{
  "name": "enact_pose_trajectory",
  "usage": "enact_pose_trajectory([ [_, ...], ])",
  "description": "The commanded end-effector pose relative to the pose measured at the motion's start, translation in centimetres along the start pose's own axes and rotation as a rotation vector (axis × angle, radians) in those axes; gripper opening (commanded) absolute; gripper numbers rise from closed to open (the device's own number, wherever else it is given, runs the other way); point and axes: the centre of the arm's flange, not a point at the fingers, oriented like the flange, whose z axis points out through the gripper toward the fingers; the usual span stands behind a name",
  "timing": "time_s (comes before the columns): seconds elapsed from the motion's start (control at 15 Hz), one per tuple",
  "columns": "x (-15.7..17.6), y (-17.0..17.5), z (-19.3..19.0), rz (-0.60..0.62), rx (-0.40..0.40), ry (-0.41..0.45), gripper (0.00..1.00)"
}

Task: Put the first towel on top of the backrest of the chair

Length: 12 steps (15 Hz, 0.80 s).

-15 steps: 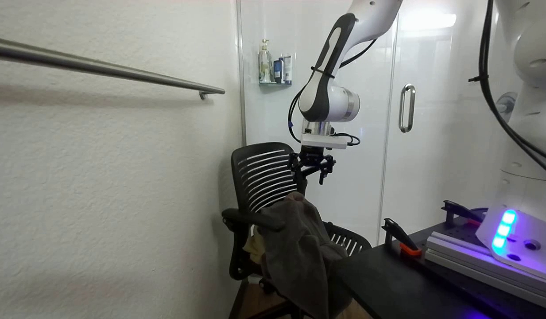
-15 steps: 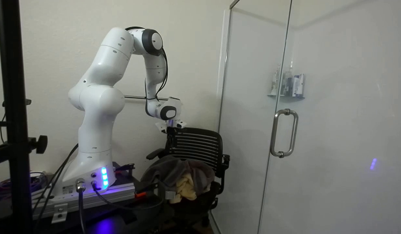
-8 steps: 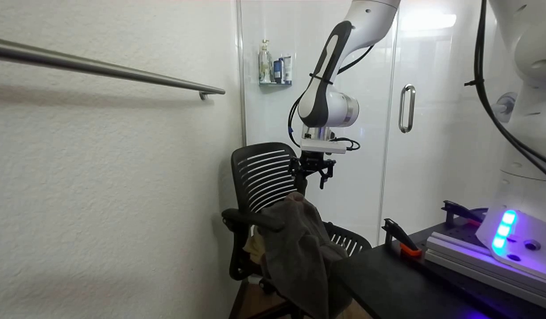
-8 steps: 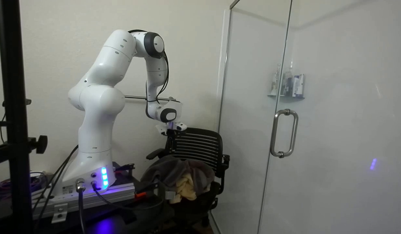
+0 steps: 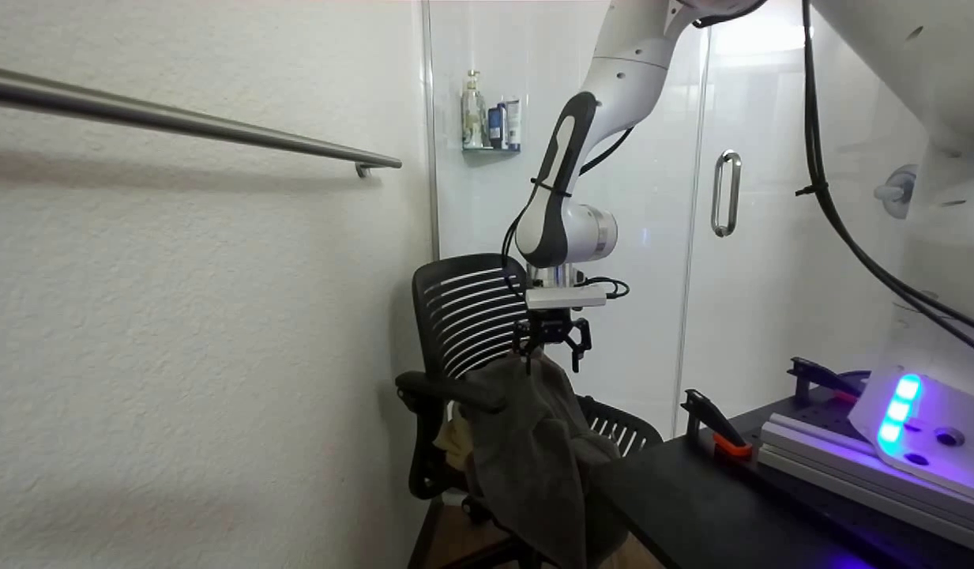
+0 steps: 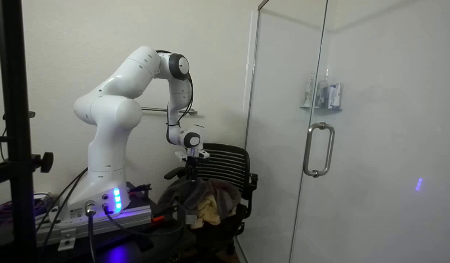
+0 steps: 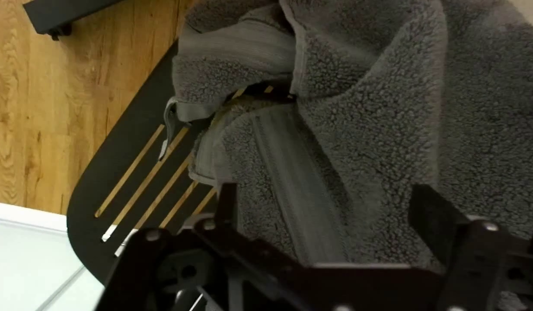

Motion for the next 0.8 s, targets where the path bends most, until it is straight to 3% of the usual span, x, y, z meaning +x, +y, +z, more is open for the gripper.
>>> enact_pose_trajectory([
  [0.0, 1.7, -1.7, 1.2, 0.004, 0.034, 0.055, 1.00],
  [0.2, 3.2, -1.7, 2.2, 0.031, 0.035, 0.095, 1.00],
  [0.73, 4.7, -1.4, 3.8, 0.061, 0.010, 0.060, 1.00],
])
